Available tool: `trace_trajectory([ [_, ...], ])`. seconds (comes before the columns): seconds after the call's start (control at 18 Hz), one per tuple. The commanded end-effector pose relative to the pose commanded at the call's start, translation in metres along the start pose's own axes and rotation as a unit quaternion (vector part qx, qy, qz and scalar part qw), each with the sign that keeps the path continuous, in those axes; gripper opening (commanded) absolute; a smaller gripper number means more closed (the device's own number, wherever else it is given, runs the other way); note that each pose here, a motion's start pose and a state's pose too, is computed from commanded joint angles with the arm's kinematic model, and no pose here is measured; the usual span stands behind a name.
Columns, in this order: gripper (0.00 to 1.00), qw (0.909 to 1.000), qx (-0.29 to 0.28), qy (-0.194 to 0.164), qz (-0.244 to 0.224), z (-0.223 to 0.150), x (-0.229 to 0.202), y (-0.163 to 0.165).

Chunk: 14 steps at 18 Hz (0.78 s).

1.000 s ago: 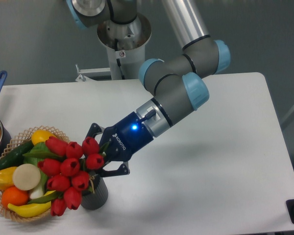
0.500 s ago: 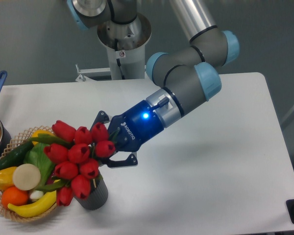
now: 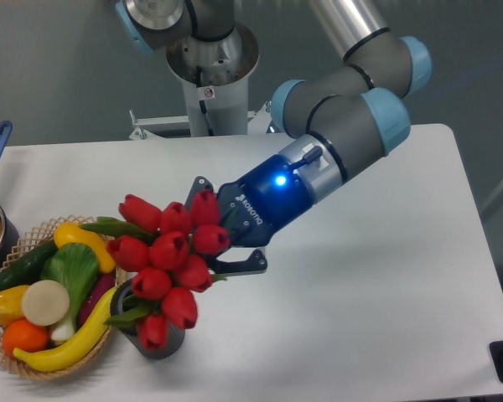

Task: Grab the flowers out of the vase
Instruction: 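Lift the gripped tulip bunch up out of the black vase, then carry the tulip bunch away from the vase and hold it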

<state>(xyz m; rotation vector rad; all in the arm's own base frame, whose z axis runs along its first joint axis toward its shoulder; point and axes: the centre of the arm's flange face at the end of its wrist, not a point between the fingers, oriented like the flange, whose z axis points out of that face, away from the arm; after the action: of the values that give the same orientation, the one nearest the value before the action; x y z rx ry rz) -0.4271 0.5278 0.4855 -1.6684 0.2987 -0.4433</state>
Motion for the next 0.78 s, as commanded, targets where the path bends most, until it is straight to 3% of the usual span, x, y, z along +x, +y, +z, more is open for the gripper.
trace_trajectory([
  [0.5,0.17,0.9985,-0.006,-0.054,0.000,-0.057,-0.027,0.006],
  [0.78,0.17,0.9836,-0.106,-0.146,-0.003,-0.080,-0.047,0.033],
])
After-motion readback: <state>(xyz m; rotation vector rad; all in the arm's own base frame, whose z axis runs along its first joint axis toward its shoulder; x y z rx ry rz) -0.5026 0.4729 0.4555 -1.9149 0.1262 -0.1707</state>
